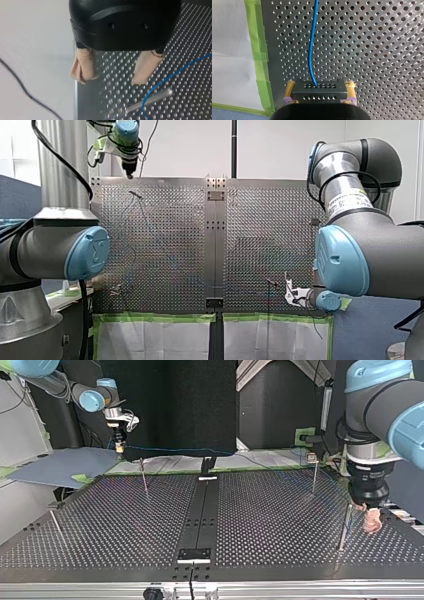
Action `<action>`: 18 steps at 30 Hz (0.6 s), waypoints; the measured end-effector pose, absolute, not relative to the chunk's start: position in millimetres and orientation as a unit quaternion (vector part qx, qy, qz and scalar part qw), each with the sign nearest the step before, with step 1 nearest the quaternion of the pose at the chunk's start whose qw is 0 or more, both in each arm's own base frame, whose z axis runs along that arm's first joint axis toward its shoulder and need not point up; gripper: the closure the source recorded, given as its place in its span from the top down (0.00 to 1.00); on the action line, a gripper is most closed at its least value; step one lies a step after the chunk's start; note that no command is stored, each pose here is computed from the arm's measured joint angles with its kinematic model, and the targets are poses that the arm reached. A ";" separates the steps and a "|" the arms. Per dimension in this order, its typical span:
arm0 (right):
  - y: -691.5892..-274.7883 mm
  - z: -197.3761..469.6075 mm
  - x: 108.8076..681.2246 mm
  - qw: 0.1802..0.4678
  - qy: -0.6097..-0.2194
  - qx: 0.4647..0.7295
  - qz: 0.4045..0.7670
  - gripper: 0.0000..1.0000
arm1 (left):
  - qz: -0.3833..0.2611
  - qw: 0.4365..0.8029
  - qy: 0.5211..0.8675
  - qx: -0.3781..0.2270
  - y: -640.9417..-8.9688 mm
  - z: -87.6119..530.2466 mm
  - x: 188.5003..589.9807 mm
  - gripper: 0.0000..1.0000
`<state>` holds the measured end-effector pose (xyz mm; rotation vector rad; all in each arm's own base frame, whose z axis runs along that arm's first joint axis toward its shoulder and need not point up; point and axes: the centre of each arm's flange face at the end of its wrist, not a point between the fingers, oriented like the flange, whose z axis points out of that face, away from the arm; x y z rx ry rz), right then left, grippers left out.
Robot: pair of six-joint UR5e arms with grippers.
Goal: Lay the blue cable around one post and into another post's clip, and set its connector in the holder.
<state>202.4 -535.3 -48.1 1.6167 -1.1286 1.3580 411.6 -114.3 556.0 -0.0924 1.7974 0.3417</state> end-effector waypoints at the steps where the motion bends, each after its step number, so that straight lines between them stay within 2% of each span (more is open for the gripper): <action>1: -535.6 -47.9 202.4 0.365 -0.439 0.629 0.528 0.28 | 0.146 0.610 0.778 -0.034 -117.2 555.2 409.8 1.00; 8: -536.5 -47.2 201.7 0.369 -0.439 0.629 0.525 0.28 | 0.119 0.616 0.779 -0.005 -141.4 537.1 404.0 1.00; 18: -537.0 -46.6 200.5 0.375 -0.441 0.629 0.520 0.28 | 0.102 0.587 0.803 -0.023 -179.1 457.8 420.1 1.00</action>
